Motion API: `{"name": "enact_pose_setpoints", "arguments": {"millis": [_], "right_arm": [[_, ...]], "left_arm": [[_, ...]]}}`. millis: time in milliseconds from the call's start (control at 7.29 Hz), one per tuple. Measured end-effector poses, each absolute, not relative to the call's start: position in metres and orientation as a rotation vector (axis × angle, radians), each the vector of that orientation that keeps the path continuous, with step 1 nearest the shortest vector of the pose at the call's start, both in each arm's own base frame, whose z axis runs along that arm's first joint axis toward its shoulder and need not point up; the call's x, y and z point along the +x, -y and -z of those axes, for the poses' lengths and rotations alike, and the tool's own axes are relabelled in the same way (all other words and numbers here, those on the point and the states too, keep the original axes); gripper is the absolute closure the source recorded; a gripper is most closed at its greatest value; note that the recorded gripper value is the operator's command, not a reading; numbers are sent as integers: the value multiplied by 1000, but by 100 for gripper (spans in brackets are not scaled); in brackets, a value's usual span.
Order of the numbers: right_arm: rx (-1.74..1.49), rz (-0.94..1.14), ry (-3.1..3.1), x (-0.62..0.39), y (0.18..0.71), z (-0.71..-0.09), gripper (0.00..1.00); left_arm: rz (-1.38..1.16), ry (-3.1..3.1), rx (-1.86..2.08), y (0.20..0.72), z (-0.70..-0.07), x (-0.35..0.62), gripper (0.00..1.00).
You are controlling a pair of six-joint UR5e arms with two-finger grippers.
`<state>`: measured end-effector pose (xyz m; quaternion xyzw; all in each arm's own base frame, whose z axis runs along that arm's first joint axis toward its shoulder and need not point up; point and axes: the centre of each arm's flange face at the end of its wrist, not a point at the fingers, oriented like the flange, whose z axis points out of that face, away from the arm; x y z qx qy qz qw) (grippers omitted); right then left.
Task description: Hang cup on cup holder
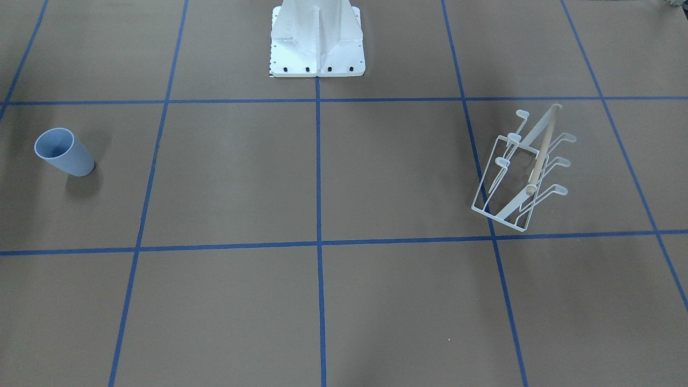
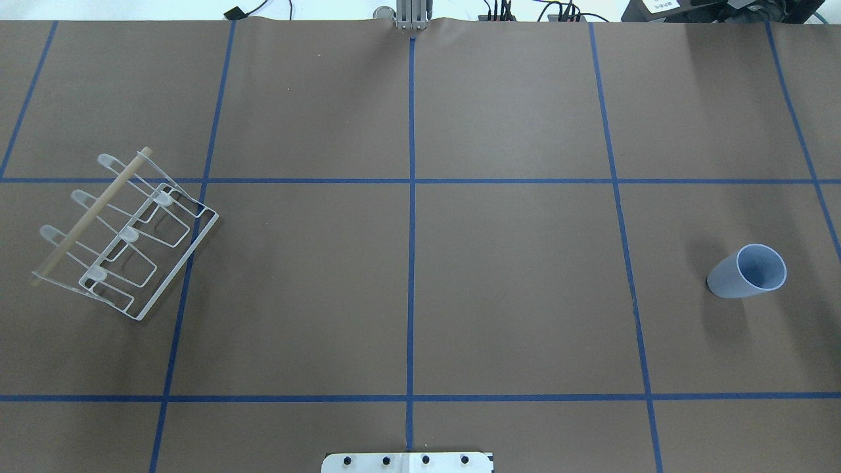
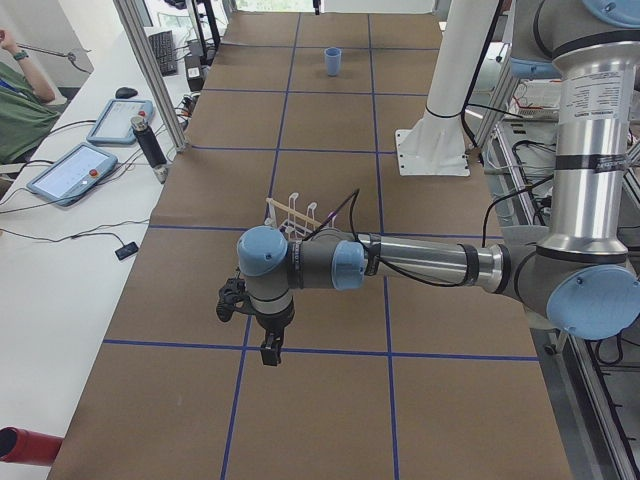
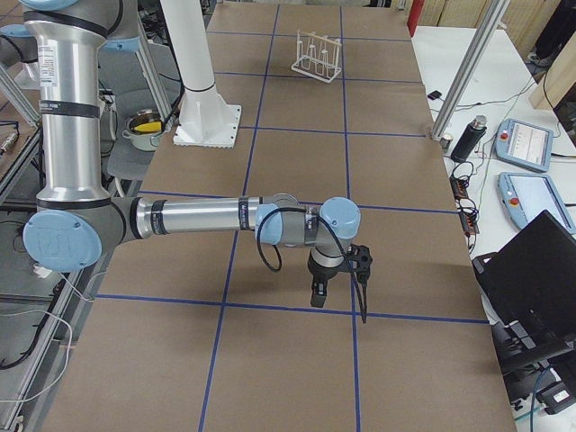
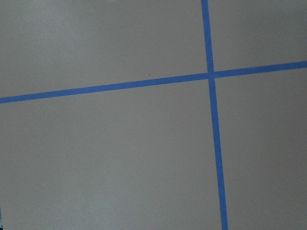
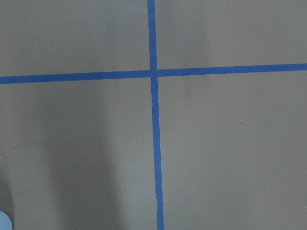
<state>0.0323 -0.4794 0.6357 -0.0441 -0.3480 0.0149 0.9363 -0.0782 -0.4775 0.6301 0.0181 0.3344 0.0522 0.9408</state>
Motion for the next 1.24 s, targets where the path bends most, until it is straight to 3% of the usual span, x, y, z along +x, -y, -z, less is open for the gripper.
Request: {"name": "enact_pose_setpoints", "arguments": {"millis": [1235], "right_arm": [[-52,-16,710,33,482,-621,0]], "left_arm": [[-109,-686,38,477,-623,-77,2]]}}
